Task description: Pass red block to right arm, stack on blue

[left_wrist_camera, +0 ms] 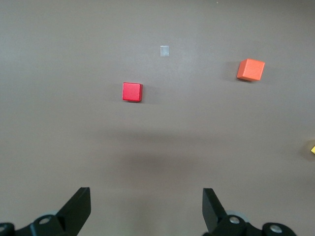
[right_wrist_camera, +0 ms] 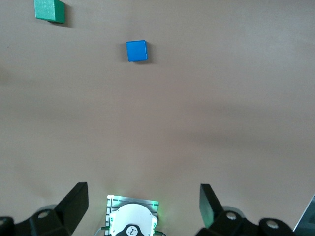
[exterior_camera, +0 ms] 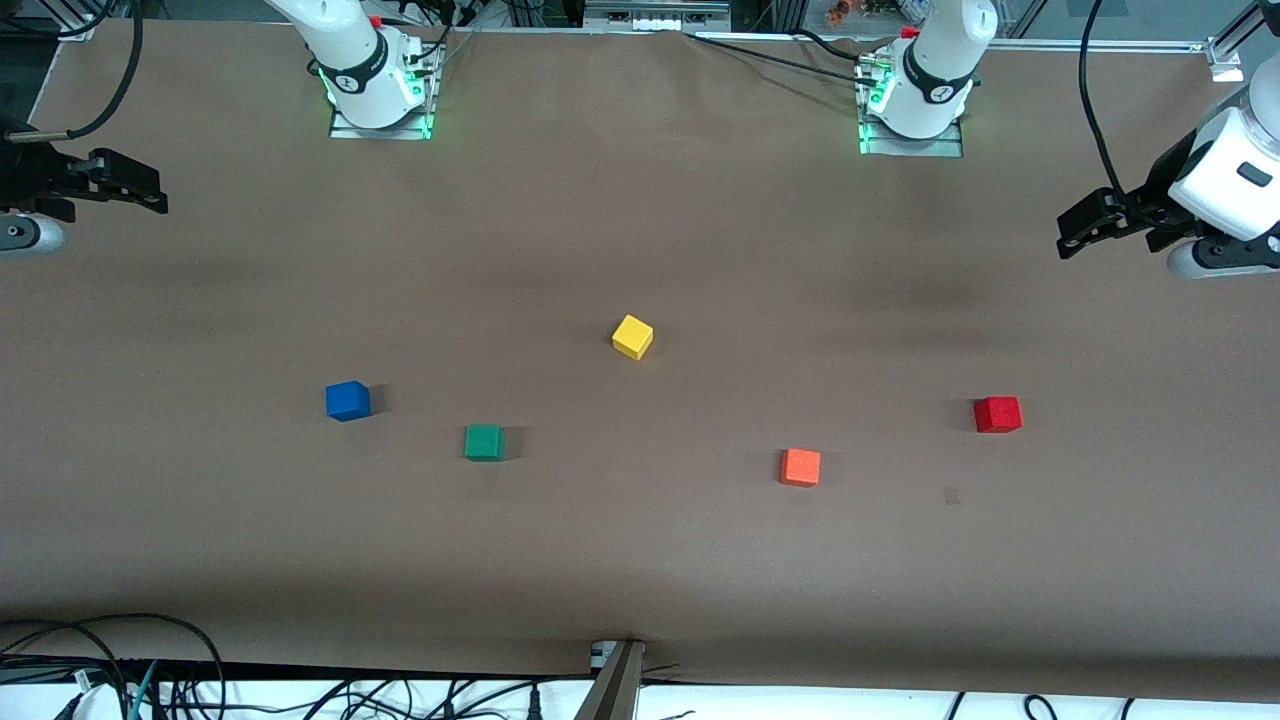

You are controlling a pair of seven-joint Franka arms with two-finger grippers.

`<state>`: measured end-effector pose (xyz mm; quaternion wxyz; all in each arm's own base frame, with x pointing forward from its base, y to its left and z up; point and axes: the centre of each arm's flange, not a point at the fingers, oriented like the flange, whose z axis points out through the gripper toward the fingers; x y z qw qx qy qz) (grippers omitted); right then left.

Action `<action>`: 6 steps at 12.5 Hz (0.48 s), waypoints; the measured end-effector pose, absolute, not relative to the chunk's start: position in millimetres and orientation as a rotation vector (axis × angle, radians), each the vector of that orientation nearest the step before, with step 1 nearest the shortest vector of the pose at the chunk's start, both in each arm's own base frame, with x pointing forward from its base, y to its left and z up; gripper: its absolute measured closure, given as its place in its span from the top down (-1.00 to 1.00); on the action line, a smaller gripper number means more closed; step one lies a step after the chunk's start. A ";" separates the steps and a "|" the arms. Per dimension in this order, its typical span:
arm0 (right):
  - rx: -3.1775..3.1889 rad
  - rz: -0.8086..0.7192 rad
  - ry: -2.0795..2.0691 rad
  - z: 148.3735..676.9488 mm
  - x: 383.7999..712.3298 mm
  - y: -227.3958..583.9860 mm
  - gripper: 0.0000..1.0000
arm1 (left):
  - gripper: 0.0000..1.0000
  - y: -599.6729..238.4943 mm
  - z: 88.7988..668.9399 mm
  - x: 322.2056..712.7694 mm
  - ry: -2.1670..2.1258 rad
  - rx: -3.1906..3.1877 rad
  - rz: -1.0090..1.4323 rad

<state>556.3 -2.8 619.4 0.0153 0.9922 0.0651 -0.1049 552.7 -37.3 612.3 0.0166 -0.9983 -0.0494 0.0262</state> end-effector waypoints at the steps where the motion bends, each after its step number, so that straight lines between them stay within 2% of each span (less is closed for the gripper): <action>1: 3.087 -0.326 0.202 619.4 556.3 -2.9 1.00 | 1.00 -37.7 612.2 552.7 -0.151 -3.104 0.082; 6: 3.087 -0.327 0.202 619.3 556.3 -2.9 1.00 | 1.00 -40.1 612.3 553.0 -0.144 -3.105 0.076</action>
